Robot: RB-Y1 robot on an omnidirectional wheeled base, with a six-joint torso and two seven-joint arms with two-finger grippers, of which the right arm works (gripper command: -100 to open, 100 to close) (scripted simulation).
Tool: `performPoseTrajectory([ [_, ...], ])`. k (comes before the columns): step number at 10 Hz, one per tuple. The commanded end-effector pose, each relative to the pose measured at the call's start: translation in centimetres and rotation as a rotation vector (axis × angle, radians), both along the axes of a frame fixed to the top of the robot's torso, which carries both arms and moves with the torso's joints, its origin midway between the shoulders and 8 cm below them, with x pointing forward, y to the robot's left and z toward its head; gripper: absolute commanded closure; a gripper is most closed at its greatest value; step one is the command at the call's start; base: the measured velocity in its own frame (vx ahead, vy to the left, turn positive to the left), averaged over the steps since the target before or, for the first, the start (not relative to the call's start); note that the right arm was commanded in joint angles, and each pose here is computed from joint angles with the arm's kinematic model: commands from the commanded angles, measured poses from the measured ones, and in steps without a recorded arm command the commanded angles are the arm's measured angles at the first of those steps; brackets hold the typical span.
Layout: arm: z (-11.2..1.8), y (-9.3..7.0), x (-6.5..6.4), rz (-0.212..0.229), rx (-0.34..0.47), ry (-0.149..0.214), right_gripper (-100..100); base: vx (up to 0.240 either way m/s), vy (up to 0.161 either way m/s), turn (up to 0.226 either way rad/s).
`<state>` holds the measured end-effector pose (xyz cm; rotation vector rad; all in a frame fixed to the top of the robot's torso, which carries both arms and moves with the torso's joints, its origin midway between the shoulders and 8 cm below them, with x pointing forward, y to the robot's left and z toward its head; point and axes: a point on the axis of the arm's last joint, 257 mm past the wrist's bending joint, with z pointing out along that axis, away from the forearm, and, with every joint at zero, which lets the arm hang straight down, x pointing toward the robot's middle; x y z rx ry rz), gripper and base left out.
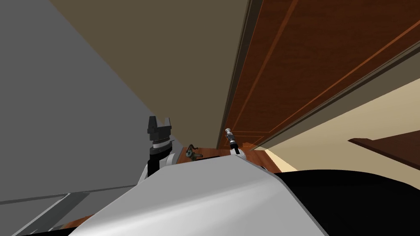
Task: Pull the door open
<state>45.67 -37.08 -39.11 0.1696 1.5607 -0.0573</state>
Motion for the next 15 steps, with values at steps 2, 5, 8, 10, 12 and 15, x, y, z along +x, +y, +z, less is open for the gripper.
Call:
performPoseTrajectory([
  [2,-0.1,0.1,-0.1,-0.004,0.053,-0.008,100,-0.025,-0.002,0.037],
  [5,0.0,-0.3,-0.2,-0.013,0.116,-0.019,100,-0.022,-0.003,0.047],
  [8,0.0,-0.7,-0.3,-0.023,0.193,-0.035,100,-0.032,-0.007,0.058],
  [10,0.1,-1.0,-0.4,-0.031,0.247,-0.046,100,-0.036,-0.001,0.063],
  [12,0.1,-1.3,-0.5,-0.039,0.311,-0.059,100,-0.039,-0.011,0.067],
  [15,0.2,-1.6,-0.7,-0.048,0.38,-0.074,100,-0.034,-0.008,0.053],
])
